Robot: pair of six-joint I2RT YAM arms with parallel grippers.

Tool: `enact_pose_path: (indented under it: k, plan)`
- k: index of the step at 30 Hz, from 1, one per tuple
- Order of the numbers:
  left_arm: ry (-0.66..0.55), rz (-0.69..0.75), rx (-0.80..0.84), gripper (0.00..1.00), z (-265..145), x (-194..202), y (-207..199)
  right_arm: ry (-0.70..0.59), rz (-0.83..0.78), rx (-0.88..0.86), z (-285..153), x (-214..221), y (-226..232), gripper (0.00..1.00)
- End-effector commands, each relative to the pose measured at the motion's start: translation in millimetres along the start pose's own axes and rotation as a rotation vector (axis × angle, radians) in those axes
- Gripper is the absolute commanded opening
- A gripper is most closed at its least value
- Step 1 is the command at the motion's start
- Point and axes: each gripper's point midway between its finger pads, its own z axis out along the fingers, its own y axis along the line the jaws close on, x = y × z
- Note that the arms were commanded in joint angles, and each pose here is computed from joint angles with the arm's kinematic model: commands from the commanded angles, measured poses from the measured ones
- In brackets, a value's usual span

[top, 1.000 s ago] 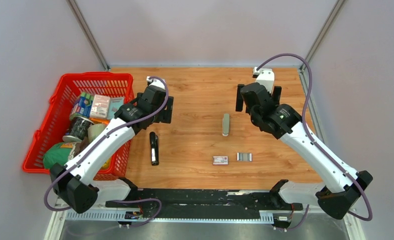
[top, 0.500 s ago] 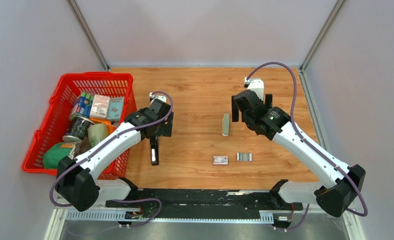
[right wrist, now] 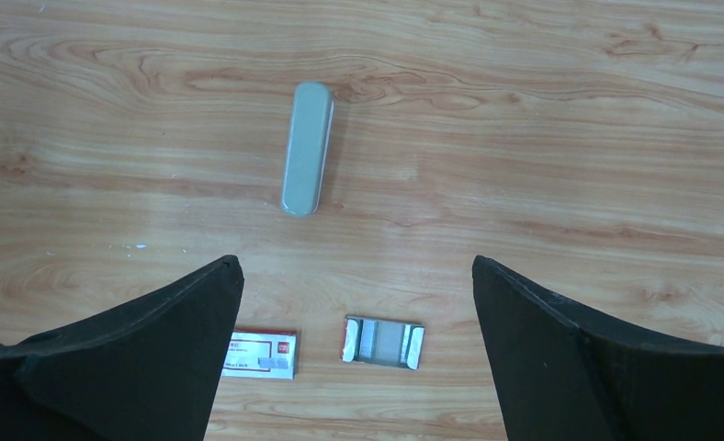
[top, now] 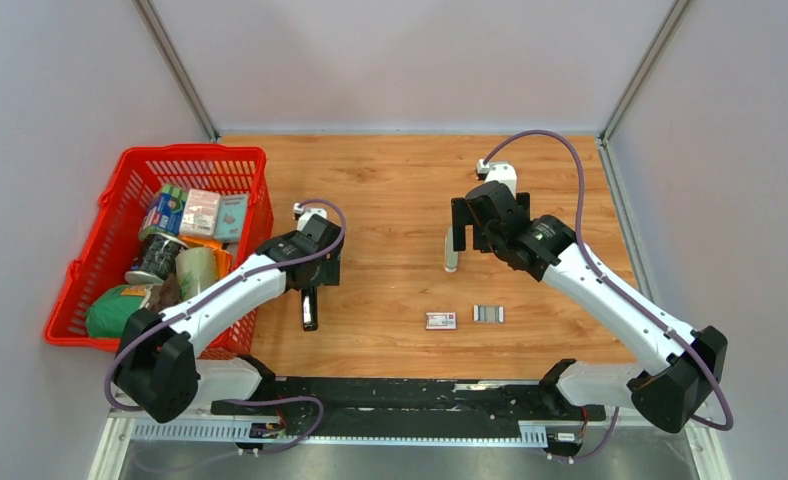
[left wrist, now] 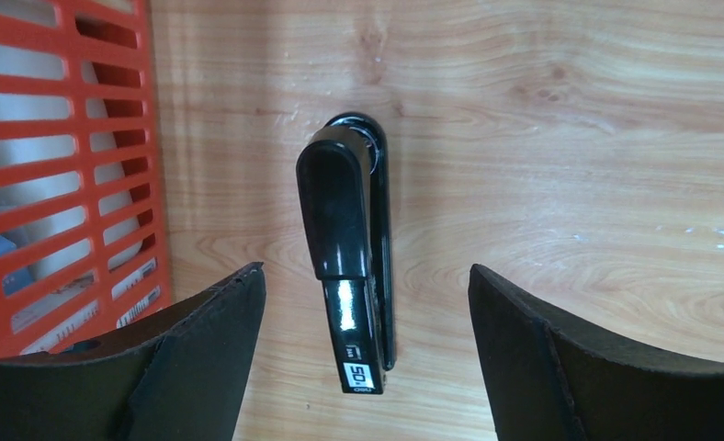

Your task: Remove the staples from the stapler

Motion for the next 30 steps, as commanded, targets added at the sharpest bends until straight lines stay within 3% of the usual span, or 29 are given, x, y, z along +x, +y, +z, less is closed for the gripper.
enact_pose_path:
  k: [1, 14, 30]
  plan:
    - [-0.032, -0.049, -0.024, 0.88, 8.2, -1.3, 2.3, -0.017, 0.017, -0.036, 1.0, -5.6, 8.8, 1.00]
    - [0.024, -0.096, -0.026, 0.73, 33.8, 19.2, 14.3, 0.012, 0.015, -0.050, 6.8, 1.0, 14.6, 1.00]
    - [-0.017, -0.045, -0.013, 0.50, 43.0, 7.4, 12.5, 0.023, 0.010, -0.063, 8.8, 3.0, 18.6, 1.00]
